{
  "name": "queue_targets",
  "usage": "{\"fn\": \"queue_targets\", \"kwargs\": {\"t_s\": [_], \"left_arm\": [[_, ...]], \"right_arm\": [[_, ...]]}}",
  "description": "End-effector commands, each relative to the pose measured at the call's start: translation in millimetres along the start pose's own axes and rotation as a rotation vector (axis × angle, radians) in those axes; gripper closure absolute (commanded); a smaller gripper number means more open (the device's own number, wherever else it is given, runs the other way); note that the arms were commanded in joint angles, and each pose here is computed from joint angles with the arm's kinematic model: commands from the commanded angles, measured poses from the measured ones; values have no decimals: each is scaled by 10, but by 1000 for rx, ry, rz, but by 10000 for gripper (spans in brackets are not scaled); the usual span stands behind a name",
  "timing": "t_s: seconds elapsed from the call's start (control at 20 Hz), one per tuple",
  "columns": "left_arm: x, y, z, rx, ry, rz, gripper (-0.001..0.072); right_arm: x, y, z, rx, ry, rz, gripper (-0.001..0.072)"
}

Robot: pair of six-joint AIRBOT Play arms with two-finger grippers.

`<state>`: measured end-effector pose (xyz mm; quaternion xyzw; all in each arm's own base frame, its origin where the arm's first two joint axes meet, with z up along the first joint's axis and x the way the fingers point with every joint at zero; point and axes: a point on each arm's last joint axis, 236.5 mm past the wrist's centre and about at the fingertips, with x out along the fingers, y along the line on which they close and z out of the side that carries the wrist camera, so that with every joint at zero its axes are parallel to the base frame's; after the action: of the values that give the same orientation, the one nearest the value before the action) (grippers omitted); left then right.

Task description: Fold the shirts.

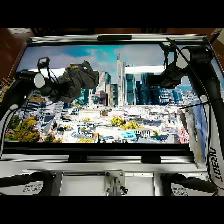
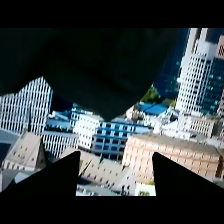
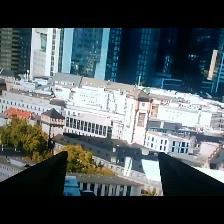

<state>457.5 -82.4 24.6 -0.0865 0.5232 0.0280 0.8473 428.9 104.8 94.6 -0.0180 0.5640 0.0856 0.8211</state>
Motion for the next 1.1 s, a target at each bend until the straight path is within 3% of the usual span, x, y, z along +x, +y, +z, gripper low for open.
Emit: {"fn": "queue_targets", "kwargs": {"t_s": [0.0,0.05,0.2,0.5,0.55,0.6,0.65,0.85,1.05], "left_arm": [[197,-64,863,-60,-152,-39,74],[310,-13,1081,-65,-163,-29,-2],[741,148,1275,-26,-94,19,-3],[1420,263,909,11,43,56,1],[1474,258,861,10,56,55,80],[1493,252,833,9,65,53,406],[1460,227,841,8,64,46,670],[615,19,1360,61,-123,-7,675],[-1692,-594,1770,232,-515,-136,675]], "right_arm": [[1,56,14,2,-6,22,39],[0,88,-5,5,2,36,39],[-6,150,-125,9,54,62,39],[-30,305,-239,17,103,127,39],[-41,358,-277,19,119,149,39],[-55,405,-326,15,140,170,39],[-69,442,-373,3,160,187,39],[-131,517,-580,-5,249,221,39],[-397,432,-805,-16,313,187,39]]}}
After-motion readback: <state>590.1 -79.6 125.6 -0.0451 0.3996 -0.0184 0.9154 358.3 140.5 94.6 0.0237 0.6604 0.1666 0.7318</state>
